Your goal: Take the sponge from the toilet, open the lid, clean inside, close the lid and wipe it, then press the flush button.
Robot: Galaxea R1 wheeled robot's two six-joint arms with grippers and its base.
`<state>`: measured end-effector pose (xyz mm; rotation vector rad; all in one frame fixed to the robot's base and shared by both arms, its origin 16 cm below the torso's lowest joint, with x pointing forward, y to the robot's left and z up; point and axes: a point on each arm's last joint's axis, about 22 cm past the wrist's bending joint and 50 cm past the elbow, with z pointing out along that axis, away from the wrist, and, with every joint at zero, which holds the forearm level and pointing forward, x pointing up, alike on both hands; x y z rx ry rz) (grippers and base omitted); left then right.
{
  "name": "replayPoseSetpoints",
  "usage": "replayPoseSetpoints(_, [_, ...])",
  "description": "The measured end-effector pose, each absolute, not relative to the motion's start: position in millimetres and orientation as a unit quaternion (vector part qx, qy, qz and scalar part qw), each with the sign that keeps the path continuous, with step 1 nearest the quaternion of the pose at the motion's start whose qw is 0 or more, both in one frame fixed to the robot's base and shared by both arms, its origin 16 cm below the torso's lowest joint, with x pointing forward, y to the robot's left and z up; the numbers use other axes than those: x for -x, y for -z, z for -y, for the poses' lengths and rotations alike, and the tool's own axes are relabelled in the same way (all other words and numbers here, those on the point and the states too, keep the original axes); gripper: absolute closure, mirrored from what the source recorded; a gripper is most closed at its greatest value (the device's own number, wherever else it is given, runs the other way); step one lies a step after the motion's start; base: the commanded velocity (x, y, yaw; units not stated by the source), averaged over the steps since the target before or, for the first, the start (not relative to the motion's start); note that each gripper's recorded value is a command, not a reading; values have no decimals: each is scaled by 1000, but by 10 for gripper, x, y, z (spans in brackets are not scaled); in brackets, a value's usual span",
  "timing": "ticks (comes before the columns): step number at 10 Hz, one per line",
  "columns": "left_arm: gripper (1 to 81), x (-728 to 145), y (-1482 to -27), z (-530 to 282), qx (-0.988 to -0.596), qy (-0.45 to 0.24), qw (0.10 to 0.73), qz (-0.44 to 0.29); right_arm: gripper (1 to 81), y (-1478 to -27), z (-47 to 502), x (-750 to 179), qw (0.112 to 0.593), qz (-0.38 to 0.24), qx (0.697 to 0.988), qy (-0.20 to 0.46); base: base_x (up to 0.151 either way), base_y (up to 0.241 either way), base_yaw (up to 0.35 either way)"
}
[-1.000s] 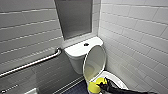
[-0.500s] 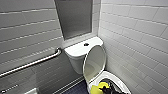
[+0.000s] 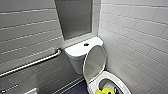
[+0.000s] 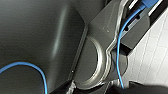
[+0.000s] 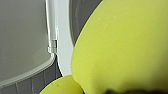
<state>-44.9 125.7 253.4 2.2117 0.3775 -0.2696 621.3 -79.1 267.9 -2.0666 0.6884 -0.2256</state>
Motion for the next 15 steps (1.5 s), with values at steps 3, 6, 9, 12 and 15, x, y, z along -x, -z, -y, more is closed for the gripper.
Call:
replayPoseSetpoints(3, [10, 446, -2538, -1249, -885, 107, 428, -151, 811, -2699, 1249, -5898, 443, -287, 846, 73, 0, 0, 0])
replayPoseSetpoints(6, [10, 447, -2538, -1249, -885, 107, 428, -150, 811, -2754, 1647, -5616, 431, -294, 851, 64, 0, 0, 0])
replayPoseSetpoints(9, [10, 424, -2557, -1232, -882, 103, 434, -152, 811, -2837, 2044, -5343, 413, -286, 863, 58, 0, 0, 0])
replayPoseSetpoints(12, [10, 428, -2554, -1249, -882, 103, 434, -151, 811, -2872, 2437, -4993, 391, -290, 872, 49, 0, 0, 0])
replayPoseSetpoints(15, [10, 426, -2529, -1354, -883, 96, 434, -149, 811, -2804, 2749, -4612, 364, -290, 884, 36, 0, 0, 0])
